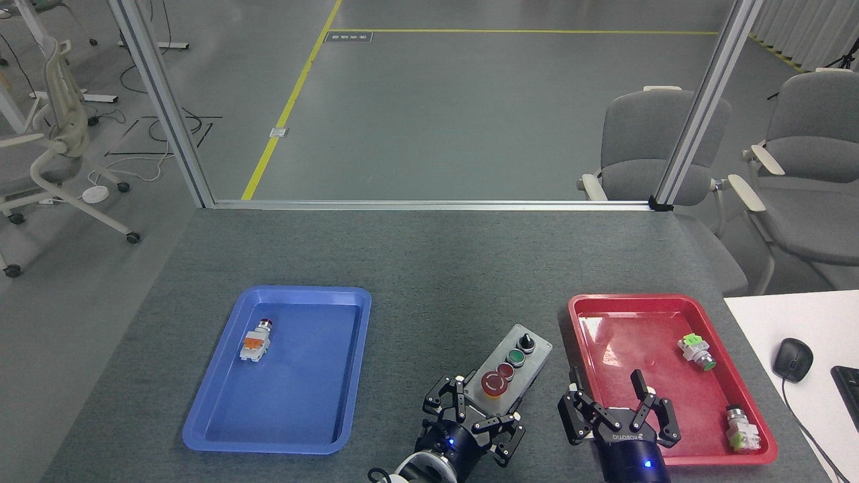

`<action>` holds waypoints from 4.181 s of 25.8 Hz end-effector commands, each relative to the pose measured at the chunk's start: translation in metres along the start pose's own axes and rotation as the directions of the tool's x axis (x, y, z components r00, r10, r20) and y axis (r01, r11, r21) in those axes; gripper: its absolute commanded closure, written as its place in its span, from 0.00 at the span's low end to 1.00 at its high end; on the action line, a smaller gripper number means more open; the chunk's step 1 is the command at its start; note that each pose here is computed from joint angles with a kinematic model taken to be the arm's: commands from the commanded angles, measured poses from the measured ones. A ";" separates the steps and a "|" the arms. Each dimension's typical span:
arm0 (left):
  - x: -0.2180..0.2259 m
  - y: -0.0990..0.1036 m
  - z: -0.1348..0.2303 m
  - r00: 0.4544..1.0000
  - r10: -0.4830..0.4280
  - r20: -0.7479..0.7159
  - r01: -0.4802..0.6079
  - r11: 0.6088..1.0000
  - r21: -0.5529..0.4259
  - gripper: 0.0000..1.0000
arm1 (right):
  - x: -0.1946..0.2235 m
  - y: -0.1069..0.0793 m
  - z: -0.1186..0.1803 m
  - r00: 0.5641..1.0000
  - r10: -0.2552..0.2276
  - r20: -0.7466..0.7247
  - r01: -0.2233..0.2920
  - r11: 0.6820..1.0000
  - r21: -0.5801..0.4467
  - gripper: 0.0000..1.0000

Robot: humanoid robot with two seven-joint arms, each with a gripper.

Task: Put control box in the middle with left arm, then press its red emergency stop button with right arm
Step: 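Lower the control box onto the table between the trays, then open the left gripper and withdraw it toward the blue tray, then move the right gripper over the box and press the red emergency stop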

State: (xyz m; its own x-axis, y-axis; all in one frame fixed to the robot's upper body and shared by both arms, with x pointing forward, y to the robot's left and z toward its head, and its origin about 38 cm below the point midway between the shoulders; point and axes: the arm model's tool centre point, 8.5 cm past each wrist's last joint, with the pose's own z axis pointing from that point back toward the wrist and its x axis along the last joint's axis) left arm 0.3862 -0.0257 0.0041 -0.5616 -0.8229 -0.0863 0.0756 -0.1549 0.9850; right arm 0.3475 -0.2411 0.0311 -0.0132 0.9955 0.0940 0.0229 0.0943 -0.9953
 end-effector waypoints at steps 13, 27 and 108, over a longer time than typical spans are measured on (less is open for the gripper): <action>-0.008 -0.001 -0.005 1.000 -0.023 -0.015 0.022 0.999 -0.042 0.35 | 0.003 0.000 0.000 1.000 -0.015 -0.009 0.015 1.000 0.002 0.01; -0.012 -0.004 -0.005 0.999 -0.030 -0.022 0.029 0.998 -0.056 0.10 | 0.006 0.004 0.000 1.000 -0.020 -0.011 0.020 0.999 0.035 0.01; -0.331 0.021 0.190 0.783 0.325 -0.530 -0.153 0.927 0.342 0.01 | 0.187 0.055 -0.052 0.973 0.070 0.221 -0.122 0.966 0.229 1.00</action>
State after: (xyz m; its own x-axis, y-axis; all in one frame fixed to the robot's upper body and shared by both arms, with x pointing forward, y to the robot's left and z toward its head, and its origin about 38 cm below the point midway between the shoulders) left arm 0.4170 0.3544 0.0828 0.0008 -0.9878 0.1558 -0.1233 0.1545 0.9803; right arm 0.4008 -0.0471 0.0049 -0.2354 0.9717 0.0200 -0.1779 -0.0228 -0.9838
